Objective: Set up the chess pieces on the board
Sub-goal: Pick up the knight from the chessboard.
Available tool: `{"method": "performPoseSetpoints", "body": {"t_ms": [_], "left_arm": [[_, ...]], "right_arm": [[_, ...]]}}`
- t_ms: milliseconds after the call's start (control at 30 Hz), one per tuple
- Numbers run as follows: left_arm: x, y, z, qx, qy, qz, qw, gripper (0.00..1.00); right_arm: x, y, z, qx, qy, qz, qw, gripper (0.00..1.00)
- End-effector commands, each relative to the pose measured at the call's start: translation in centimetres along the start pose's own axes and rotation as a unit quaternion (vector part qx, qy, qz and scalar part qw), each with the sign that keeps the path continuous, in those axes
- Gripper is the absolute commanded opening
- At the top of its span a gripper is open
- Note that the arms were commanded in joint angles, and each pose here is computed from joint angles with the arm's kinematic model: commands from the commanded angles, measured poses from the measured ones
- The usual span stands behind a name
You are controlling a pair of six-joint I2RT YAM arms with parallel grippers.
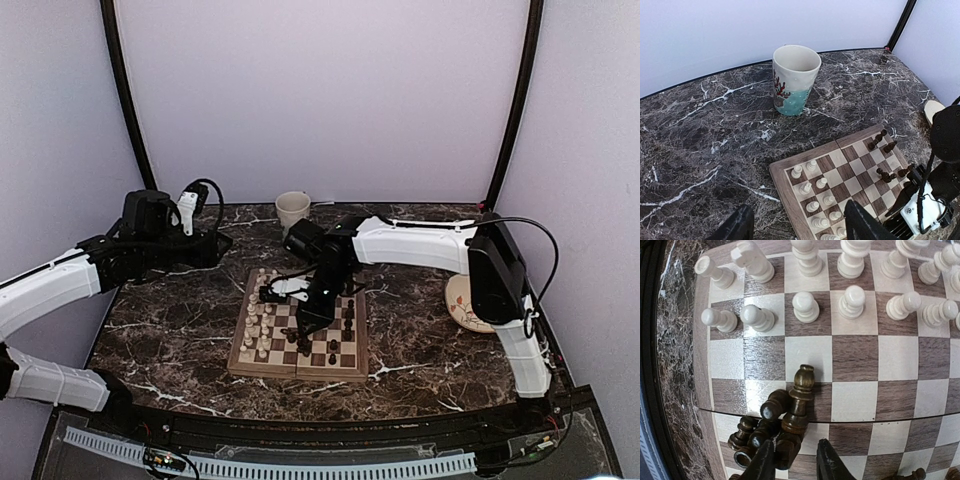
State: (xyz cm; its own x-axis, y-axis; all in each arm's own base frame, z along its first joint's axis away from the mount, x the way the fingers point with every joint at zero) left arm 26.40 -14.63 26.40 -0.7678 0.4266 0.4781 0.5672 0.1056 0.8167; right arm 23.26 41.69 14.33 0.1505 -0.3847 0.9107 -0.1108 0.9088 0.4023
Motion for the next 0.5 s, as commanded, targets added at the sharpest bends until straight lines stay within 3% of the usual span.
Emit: {"method": "performPoseSetpoints", "body": {"t_ms": [0, 200, 300, 467], "left_arm": [[-0.1, -0.2, 0.1, -0.008, -0.007, 0.001, 1.000, 0.64], [-0.2, -0.7, -1.1, 0.001, -0.074, 0.020, 0.997, 0.59], [-0.3, -0.9, -2.3, 0.004, -0.132, 0.032, 0.991, 0.58], [-0.6, -1.4, -2.6, 0.020, -0.156, 0.037, 0.987, 0.57]], "right_arm": [[0.0, 0.5, 0.0, -0.005, -0.007, 0.007, 1.000, 0.23], [2.5, 1.2, -0.2, 0.006, -0.028, -0.015, 0.999, 0.07], [4.4, 1.5, 0.2, 0.015, -0.032, -0.033, 0.999, 0.05], [7.3, 1.9, 0.5, 0.023, -0.050, -0.064, 0.996, 0.04]]}}
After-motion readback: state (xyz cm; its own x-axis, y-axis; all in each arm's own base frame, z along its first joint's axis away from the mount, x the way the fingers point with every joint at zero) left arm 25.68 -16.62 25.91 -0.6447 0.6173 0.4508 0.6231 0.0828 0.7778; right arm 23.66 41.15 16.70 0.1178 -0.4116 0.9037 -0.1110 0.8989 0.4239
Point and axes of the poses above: each gripper's point midway between its finger pads, its own x axis back along the fingers, its own z axis along the line the jaws close on, y = z × x, the point moved 8 cm from there along x, back along the fingers, and after that the axes turned 12 degrees about x, right-handed, at the moved point
